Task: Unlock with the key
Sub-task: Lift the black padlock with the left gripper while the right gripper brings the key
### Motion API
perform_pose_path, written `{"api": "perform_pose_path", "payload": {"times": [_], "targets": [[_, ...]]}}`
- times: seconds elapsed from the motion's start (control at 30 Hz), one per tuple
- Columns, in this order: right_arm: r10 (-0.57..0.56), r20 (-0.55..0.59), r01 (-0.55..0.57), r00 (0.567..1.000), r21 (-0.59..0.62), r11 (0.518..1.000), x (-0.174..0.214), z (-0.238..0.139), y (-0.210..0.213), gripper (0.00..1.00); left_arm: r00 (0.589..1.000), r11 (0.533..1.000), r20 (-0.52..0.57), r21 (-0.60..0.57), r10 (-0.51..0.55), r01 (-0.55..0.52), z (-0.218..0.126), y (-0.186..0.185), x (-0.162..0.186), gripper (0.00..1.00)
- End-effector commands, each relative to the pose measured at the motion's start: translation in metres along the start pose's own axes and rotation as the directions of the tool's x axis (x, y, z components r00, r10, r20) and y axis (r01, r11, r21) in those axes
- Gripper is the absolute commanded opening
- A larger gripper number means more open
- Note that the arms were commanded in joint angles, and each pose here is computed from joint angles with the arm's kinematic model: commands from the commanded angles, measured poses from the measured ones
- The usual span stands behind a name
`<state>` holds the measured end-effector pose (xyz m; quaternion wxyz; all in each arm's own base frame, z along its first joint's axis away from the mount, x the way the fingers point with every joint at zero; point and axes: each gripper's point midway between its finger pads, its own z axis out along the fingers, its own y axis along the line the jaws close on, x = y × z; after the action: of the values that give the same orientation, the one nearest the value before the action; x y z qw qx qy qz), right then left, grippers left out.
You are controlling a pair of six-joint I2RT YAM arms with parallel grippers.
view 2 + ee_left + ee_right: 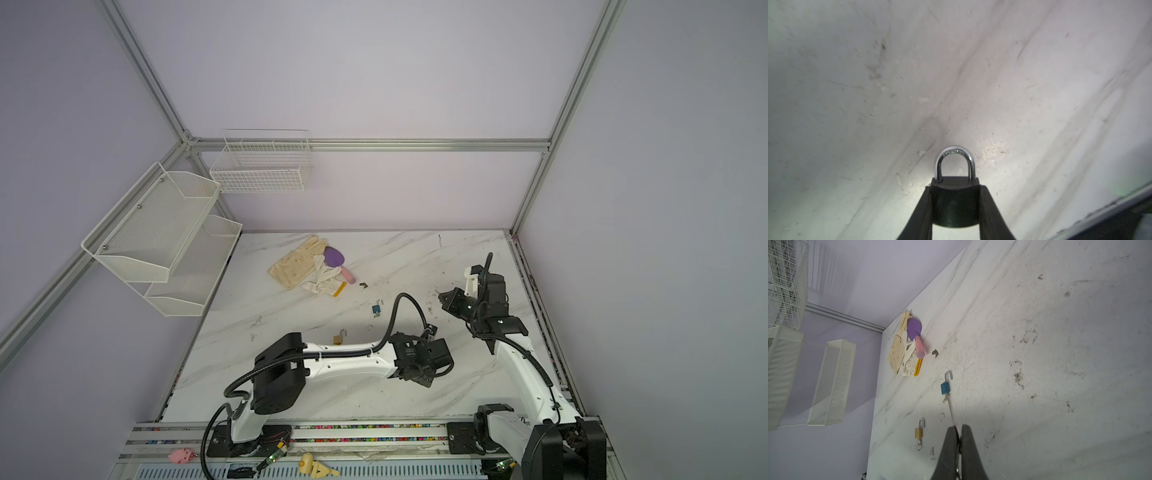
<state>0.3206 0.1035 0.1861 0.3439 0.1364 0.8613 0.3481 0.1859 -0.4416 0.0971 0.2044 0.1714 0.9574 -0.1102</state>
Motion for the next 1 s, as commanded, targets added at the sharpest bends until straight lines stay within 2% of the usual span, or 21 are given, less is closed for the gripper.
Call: {"api": "perform_pose_path", "payload": {"times": [0.0, 0.1, 0.2, 0.27, 0.33, 0.4, 0.47, 0.53, 0.77, 0.83, 0.97], "targets": [[-0.070, 0.055, 0.070, 0.996, 0.000, 0.998, -0.014, -0.008, 0.016, 0.00, 0.956, 0.969, 0.164, 0.084, -0.243, 0.232, -0.064, 0.030, -0.049, 0.12], [-0.122, 0.071, 0.123, 0.990, -0.010, 0.992, -0.012, -0.004, 0.032, 0.00, 0.883, 0.911, 0.229, 0.155, -0.410, 0.383, -0.091, 0.063, -0.070, 0.09], [-0.200, 0.094, 0.203, 0.975, -0.022, 0.979, 0.000, 0.004, 0.058, 0.00, 0.774, 0.815, 0.261, 0.242, -0.577, 0.527, -0.110, 0.101, -0.085, 0.08], [-0.238, 0.103, 0.243, 0.966, -0.039, 0.969, 0.011, 0.011, 0.075, 0.00, 0.664, 0.717, 0.270, 0.303, -0.697, 0.628, -0.120, 0.133, -0.091, 0.06], [-0.261, 0.104, 0.269, 0.960, -0.069, 0.961, 0.024, 0.016, 0.091, 0.00, 0.565, 0.628, 0.277, 0.400, -0.777, 0.667, -0.135, 0.154, -0.098, 0.05], [-0.274, 0.108, 0.286, 0.956, -0.119, 0.951, 0.037, 0.020, 0.111, 0.00, 0.460, 0.520, 0.246, 0.464, -0.853, 0.717, -0.137, 0.174, -0.098, 0.05], [-0.263, 0.119, 0.279, 0.957, -0.151, 0.948, 0.051, 0.021, 0.127, 0.00, 0.378, 0.440, 0.226, 0.509, -0.898, 0.740, -0.140, 0.191, -0.098, 0.05], [-0.251, 0.136, 0.275, 0.958, -0.205, 0.939, 0.065, 0.019, 0.144, 0.00, 0.318, 0.383, 0.214, 0.517, -0.924, 0.766, -0.141, 0.204, -0.096, 0.05], [-0.305, 0.145, 0.334, 0.941, -0.256, 0.907, 0.120, 0.022, 0.186, 0.00, 0.205, 0.276, 0.189, 0.554, -0.960, 0.785, -0.145, 0.226, -0.097, 0.05], [-0.309, 0.155, 0.341, 0.938, -0.271, 0.900, 0.129, 0.022, 0.197, 0.00, 0.190, 0.251, 0.165, 0.562, -0.968, 0.788, -0.143, 0.226, -0.098, 0.05], [-0.320, 0.165, 0.353, 0.933, -0.241, 0.904, 0.137, 0.029, 0.203, 0.00, 0.191, 0.240, 0.145, 0.571, -0.971, 0.785, -0.142, 0.223, -0.102, 0.05]]}}
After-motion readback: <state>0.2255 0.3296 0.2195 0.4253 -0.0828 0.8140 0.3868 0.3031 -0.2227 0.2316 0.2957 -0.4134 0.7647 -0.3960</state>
